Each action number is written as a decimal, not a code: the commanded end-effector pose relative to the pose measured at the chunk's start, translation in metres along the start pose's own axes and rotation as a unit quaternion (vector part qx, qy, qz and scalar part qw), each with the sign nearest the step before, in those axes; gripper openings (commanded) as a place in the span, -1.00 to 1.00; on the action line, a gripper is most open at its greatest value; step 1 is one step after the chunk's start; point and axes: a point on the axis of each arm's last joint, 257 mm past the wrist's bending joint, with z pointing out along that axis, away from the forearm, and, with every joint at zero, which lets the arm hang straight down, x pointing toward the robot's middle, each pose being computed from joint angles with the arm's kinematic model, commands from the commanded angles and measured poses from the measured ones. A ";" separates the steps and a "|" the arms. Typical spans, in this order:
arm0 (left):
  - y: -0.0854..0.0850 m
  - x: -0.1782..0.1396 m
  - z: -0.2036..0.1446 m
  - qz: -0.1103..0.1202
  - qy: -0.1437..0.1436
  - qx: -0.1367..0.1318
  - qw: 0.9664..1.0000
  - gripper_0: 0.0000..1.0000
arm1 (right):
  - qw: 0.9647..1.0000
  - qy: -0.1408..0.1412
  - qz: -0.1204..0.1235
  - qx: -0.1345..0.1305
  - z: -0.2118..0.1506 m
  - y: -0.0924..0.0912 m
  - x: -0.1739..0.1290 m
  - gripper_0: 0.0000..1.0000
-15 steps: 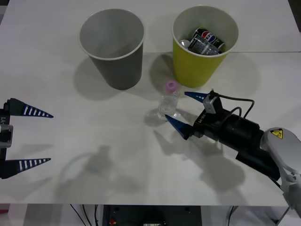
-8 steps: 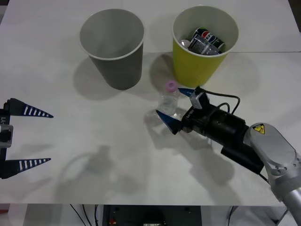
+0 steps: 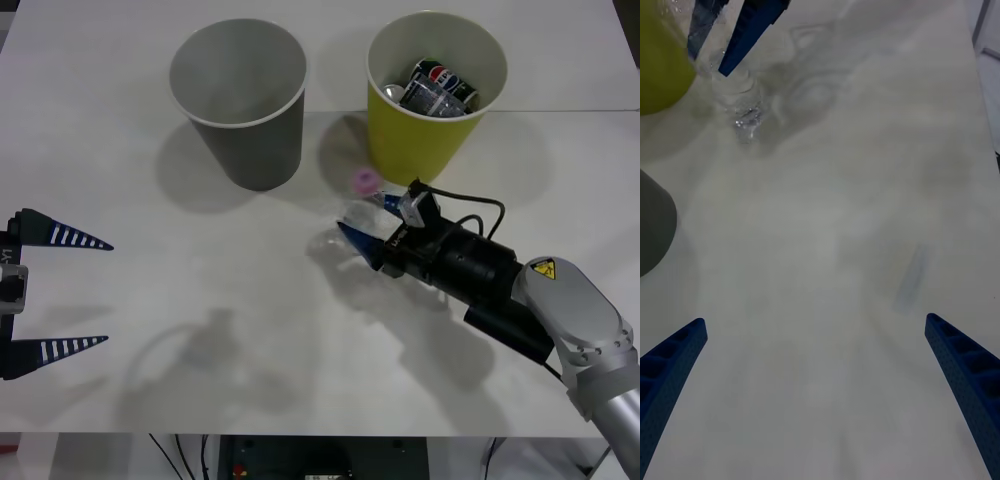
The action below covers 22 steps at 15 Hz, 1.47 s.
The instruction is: Put the can into the green bin and the plastic bottle into the gray bin
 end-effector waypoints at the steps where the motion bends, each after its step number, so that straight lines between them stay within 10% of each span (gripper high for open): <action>1: 0.000 0.000 0.000 0.000 0.000 0.000 1.000 1.00 | 1.000 0.000 0.003 0.000 0.000 0.000 0.000 -1.00; 12: 0.000 0.000 0.000 0.000 0.000 0.000 1.000 1.00 | 1.000 0.003 -0.010 -0.013 -0.024 -0.001 -0.011 -1.00; 22: 0.000 0.000 0.000 0.000 0.000 0.000 1.000 1.00 | 0.991 0.117 0.039 -0.049 -0.082 0.023 -0.044 -1.00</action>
